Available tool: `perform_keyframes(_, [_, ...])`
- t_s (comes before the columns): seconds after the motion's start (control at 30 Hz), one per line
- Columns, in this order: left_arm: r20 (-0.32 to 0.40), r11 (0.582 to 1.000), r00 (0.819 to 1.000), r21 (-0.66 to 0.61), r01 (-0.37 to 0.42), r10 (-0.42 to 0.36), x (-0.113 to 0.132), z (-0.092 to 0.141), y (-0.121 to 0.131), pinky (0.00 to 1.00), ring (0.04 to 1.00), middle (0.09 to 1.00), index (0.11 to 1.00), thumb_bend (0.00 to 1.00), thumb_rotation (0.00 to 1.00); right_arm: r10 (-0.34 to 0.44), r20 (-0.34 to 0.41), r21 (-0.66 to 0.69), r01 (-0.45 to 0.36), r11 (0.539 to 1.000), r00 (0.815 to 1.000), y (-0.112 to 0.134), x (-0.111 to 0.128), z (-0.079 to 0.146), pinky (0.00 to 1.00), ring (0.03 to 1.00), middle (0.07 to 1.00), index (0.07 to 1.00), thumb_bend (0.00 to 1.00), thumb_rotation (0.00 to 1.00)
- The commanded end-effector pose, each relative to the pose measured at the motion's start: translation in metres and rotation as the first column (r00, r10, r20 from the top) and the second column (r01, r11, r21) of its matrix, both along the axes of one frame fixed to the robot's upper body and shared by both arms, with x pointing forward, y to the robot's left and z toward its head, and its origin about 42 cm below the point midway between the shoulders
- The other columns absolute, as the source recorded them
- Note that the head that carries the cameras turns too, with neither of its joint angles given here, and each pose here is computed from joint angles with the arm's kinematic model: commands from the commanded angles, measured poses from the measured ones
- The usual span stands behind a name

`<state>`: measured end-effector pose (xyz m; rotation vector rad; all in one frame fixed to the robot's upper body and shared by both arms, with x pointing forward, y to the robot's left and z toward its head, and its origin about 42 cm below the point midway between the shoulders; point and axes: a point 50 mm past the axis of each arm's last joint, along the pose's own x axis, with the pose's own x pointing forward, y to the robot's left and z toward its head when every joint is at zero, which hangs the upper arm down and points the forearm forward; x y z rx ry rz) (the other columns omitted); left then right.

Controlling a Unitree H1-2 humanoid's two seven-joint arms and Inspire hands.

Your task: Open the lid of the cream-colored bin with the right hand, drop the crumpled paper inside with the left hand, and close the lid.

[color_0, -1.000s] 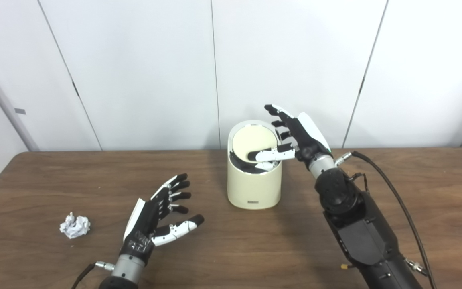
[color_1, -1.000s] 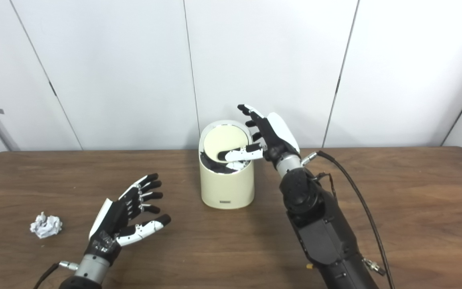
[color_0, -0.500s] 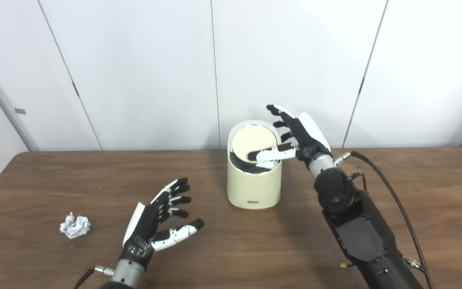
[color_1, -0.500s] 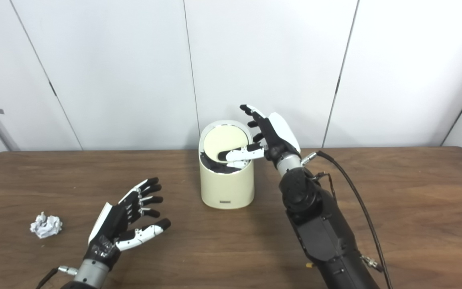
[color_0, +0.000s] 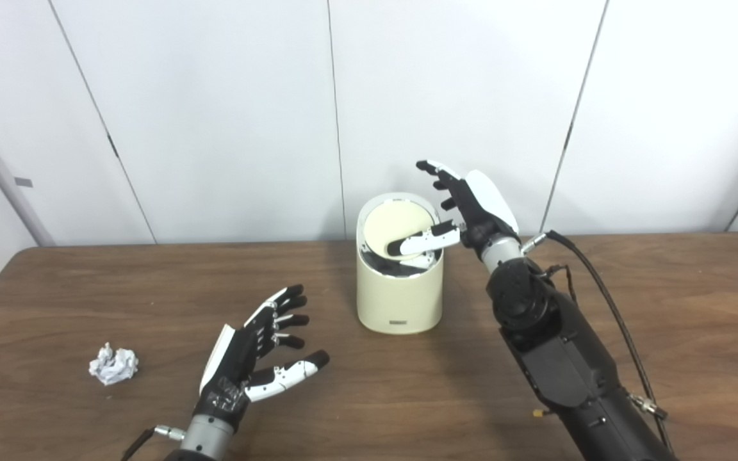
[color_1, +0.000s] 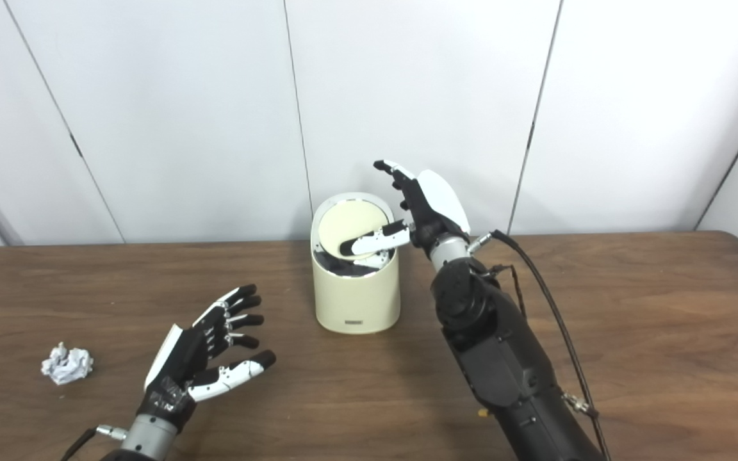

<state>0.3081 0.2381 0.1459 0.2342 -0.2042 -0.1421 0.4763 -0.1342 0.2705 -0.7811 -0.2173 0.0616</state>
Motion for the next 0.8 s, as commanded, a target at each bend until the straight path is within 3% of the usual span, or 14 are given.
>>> perform_keyframes(0.0, [0.066,1.0,0.998,-0.003,0.012,-0.012,0.005,0.017,-0.002,0.65,0.785,0.869,0.903,0.72,0.22,-0.048,-0.004,-0.059,0.048,0.997,0.999,-0.004,0.004,0.001,0.72,0.855,0.9,0.868,0.88,0.17])
perform_keyframes(0.27, [0.062,1.0,0.998,-0.012,0.016,-0.015,0.006,0.018,-0.003,0.65,0.792,0.872,0.905,0.72,0.2,-0.033,0.015,-0.071,0.034,0.997,0.999,-0.01,0.002,0.002,0.7,0.843,0.889,0.867,0.92,0.16])
perform_keyframes(0.43, [0.065,1.0,0.998,-0.01,0.014,-0.013,0.008,0.018,-0.002,0.65,0.791,0.871,0.902,0.72,0.21,-0.031,0.021,-0.056,0.032,0.998,0.999,-0.013,0.0,0.009,0.71,0.85,0.895,0.87,0.93,0.21])
perform_keyframes(0.6, [0.068,1.0,0.998,-0.002,0.018,-0.018,0.009,0.018,-0.002,0.65,0.792,0.868,0.904,0.73,0.22,-0.021,0.046,0.044,0.019,0.999,0.999,-0.02,-0.005,0.022,0.58,0.785,0.885,0.87,0.82,0.42])
perform_keyframes(0.67, [0.069,1.0,0.997,-0.003,0.019,-0.019,0.009,0.018,-0.002,0.65,0.79,0.867,0.903,0.73,0.22,-0.023,0.05,0.063,0.02,0.998,0.998,-0.023,-0.007,0.026,0.61,0.783,0.878,0.869,0.76,0.53])
perform_keyframes(0.77, [0.067,1.0,0.998,-0.001,0.017,-0.017,0.01,0.018,-0.002,0.65,0.792,0.869,0.903,0.73,0.21,-0.027,0.073,0.113,0.018,0.993,0.997,-0.033,-0.012,0.033,0.68,0.82,0.882,0.863,0.69,0.61])
